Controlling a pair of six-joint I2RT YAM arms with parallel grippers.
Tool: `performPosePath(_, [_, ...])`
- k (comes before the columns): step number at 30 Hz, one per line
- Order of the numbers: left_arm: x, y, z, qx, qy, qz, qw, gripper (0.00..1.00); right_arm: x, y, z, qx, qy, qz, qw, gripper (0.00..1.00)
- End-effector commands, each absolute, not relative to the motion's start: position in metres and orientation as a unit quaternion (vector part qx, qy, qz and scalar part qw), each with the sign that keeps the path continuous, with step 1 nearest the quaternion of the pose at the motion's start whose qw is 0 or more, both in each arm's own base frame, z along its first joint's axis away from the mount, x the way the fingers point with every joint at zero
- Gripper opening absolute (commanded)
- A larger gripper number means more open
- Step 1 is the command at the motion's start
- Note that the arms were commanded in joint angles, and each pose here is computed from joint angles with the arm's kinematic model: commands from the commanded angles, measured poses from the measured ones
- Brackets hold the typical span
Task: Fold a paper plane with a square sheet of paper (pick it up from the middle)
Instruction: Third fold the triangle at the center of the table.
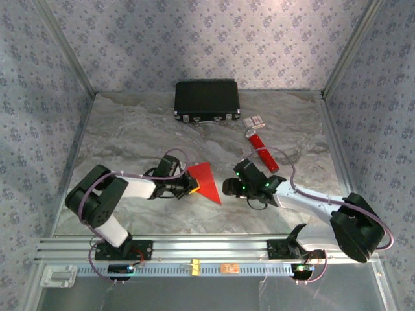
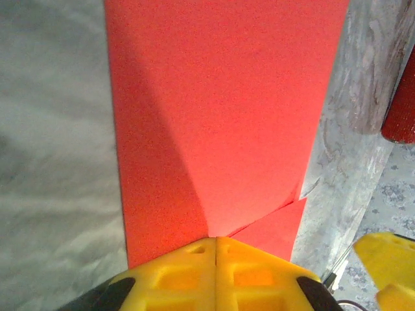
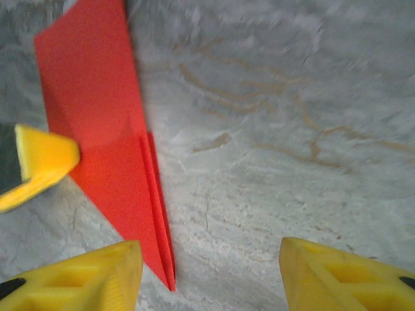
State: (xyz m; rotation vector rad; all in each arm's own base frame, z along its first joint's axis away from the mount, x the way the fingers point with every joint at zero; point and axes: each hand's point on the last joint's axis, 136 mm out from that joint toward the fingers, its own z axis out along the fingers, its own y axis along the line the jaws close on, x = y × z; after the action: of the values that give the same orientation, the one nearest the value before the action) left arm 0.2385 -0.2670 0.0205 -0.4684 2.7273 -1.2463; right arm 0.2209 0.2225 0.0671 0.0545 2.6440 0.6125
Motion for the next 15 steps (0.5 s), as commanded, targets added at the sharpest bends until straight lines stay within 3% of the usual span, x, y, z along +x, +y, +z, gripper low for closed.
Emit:
performPosePath(1, [0.238, -0.261, 0.03, -0.159, 0.897, -0.405, 0.075, 0.12, 0.238, 0.209, 0.089, 0.06, 0.943, 0.171, 0.279, 0.61])
performPosePath(7, [0.238, -0.252, 0.052, -0.109, 0.905, -0.394, 0.116, 0.26, 0.235, 0.228, 0.092, -0.006, 0.945, 0.165, 0.282, 0.62])
performPosePath(12, [0.244, -0.231, 0.057, -0.104, 0.906, -0.391, 0.124, 0.29, 0.24, 0.233, 0.09, -0.024, 0.939, 0.134, 0.317, 0.61])
performPosePath(15, [0.249, -0.212, 0.06, -0.116, 0.9, -0.4, 0.125, 0.3, 0.24, 0.23, 0.083, 0.003, 0.952, 0.124, 0.282, 0.61])
